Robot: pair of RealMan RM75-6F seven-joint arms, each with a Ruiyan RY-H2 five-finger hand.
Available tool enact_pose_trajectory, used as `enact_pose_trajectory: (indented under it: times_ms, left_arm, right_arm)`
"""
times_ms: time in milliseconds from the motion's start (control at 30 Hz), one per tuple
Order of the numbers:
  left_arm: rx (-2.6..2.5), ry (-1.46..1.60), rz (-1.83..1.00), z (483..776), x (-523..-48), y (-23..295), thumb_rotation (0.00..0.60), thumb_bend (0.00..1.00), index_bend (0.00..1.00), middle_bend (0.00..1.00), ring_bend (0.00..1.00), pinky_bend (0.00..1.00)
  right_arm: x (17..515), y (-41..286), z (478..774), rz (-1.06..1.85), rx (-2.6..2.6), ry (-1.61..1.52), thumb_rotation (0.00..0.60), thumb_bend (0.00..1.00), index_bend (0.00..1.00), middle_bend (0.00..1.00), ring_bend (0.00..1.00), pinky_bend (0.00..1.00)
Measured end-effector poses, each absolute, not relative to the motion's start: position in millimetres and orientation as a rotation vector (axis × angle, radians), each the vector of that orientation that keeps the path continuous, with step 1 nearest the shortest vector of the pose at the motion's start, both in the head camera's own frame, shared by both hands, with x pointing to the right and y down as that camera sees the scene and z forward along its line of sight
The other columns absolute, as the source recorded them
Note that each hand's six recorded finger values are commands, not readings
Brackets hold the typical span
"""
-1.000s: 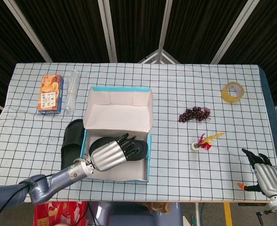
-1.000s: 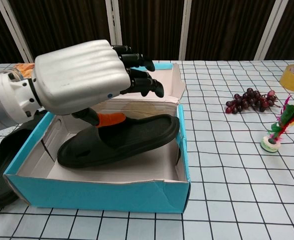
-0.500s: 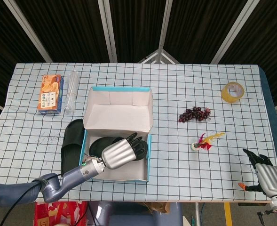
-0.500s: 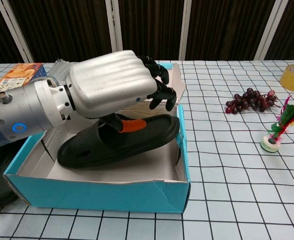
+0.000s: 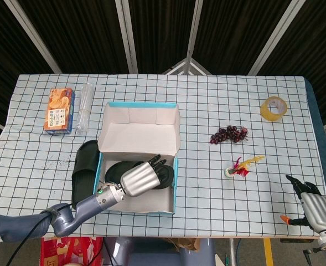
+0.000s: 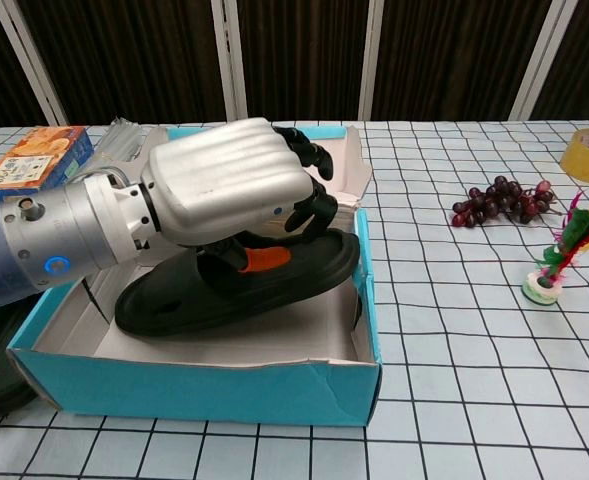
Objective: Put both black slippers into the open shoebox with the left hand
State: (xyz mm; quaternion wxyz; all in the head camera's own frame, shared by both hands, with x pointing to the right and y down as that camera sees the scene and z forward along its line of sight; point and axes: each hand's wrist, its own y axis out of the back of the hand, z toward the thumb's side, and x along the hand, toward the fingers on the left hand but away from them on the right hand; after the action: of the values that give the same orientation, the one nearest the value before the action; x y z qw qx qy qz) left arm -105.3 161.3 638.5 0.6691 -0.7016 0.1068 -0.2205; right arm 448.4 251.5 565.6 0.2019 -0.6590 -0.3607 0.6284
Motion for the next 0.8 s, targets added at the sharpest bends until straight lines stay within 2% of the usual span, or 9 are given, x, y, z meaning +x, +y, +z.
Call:
enact_pose_trajectory:
  times_ms: [800]
  left_arm:
    - [-1.567, 0.101, -0.489, 681, -103, 182, 0.600, 0.47, 0.53, 0.55, 0.23, 0.25]
  right_arm:
    - [452, 251, 567, 1.771, -1.841, -1.012, 0.600, 0.16, 0.07, 0.15, 0.20, 0.09]
